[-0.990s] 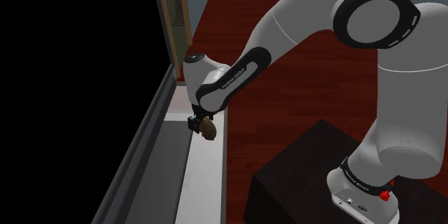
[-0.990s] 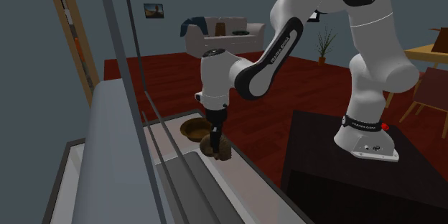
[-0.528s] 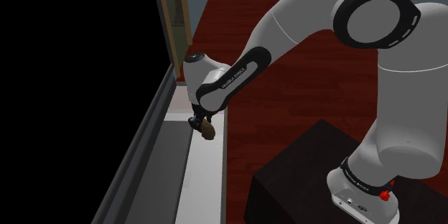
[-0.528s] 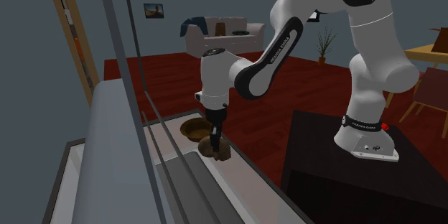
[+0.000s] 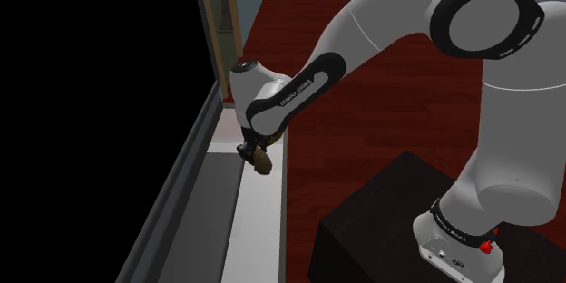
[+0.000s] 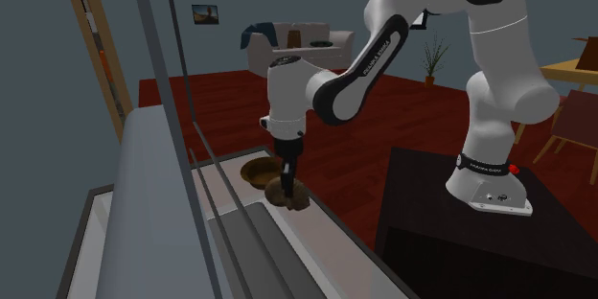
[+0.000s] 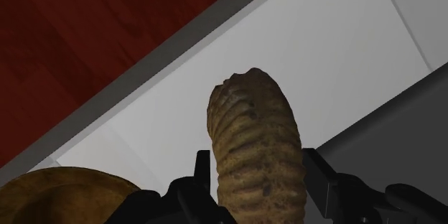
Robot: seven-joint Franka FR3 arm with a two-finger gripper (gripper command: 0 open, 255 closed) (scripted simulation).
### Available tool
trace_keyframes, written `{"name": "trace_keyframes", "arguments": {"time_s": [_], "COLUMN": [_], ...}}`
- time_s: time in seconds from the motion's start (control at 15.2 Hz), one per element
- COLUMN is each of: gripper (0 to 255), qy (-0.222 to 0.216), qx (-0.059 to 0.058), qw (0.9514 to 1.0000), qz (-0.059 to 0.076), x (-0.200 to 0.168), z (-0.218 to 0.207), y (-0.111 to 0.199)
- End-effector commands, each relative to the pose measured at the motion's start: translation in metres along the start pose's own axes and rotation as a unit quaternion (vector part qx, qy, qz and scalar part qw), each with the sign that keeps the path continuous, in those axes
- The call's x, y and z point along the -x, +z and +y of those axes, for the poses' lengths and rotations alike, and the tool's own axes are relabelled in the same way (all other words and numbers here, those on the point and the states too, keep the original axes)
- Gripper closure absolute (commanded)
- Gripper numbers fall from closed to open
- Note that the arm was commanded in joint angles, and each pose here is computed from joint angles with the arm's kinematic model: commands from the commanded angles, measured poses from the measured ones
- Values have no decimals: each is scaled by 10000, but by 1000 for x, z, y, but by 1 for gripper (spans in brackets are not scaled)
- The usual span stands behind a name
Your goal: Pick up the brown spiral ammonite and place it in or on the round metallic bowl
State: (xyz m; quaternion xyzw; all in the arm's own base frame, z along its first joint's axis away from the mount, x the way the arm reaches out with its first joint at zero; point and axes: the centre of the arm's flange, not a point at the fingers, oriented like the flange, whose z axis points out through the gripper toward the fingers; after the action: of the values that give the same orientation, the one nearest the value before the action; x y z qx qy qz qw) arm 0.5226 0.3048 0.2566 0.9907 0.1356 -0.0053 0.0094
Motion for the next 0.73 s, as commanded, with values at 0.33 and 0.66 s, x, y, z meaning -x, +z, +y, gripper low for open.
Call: {"name": "trace_keyframes", "arguments": {"time_s": [0.33,0.66], "gripper": [255,255], "qy": [-1,-1], "qx": [-1,-1], "qw": [10000,10000], "qz": [2,2], "x": [1,1], "z": [2,2], "y": [-38,-64]}}
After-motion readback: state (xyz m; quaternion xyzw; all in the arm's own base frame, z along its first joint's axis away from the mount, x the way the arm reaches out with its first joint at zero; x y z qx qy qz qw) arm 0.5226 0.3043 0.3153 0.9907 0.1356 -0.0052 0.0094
